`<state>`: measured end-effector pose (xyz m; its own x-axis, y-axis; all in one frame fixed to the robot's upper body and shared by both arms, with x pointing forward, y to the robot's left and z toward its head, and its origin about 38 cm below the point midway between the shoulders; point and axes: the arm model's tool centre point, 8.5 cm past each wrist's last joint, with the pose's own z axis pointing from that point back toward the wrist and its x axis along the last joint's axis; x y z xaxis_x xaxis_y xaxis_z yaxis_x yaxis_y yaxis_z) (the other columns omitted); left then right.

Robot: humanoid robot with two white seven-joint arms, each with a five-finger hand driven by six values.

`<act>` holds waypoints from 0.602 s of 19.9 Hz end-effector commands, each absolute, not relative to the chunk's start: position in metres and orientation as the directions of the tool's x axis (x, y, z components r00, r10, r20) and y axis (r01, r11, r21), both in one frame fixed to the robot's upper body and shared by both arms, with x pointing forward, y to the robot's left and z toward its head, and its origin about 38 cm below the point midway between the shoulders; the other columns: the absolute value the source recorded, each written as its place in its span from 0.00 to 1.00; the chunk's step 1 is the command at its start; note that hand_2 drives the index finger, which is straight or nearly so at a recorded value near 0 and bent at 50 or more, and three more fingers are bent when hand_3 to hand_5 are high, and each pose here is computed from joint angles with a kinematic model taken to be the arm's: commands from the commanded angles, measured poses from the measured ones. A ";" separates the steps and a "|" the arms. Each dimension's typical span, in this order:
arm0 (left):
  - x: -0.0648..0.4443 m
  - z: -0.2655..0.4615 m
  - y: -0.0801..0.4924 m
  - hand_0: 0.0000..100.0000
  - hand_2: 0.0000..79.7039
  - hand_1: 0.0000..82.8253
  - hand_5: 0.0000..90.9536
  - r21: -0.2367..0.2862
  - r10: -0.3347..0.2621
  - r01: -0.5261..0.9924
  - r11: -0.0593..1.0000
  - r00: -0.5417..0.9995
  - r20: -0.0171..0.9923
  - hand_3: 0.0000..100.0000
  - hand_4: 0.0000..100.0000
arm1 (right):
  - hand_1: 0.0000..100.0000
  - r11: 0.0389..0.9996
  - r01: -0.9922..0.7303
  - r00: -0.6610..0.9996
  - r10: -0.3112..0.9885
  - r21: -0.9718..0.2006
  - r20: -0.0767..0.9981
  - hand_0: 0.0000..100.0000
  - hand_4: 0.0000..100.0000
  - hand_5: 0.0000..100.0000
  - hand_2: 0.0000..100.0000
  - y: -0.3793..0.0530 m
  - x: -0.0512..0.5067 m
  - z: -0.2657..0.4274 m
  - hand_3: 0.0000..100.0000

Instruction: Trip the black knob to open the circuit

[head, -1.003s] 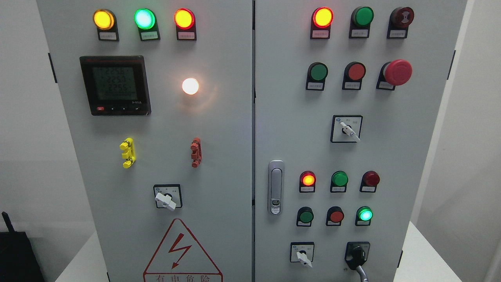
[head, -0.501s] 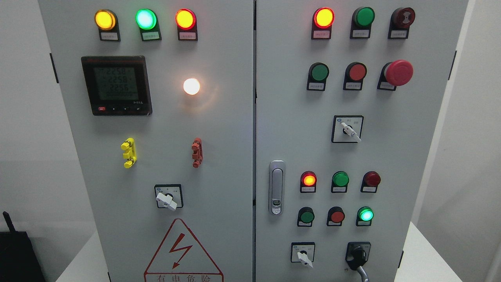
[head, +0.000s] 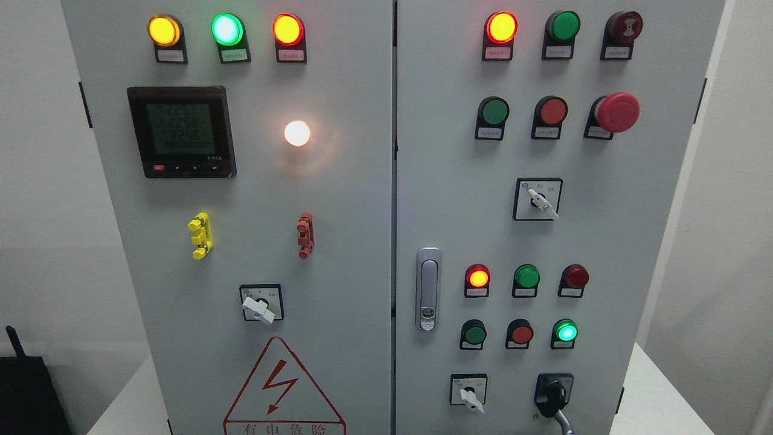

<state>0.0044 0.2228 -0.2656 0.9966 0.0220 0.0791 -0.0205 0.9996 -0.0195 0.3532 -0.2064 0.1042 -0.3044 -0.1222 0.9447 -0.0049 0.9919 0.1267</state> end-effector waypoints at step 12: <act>0.006 -0.266 0.222 0.12 0.00 0.47 0.00 -0.021 0.026 -0.024 0.999 0.996 0.083 0.00 0.00 | 0.90 0.989 -0.001 -0.353 -0.136 0.145 0.926 1.00 0.99 0.97 0.00 -0.218 0.357 0.116 1.00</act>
<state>0.0044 0.2228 -0.2656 0.9966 0.0220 0.0792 -0.0205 0.9996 -0.0195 0.3534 -0.2162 0.1033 -0.3064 -0.1365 0.9421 0.0114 0.9891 0.1470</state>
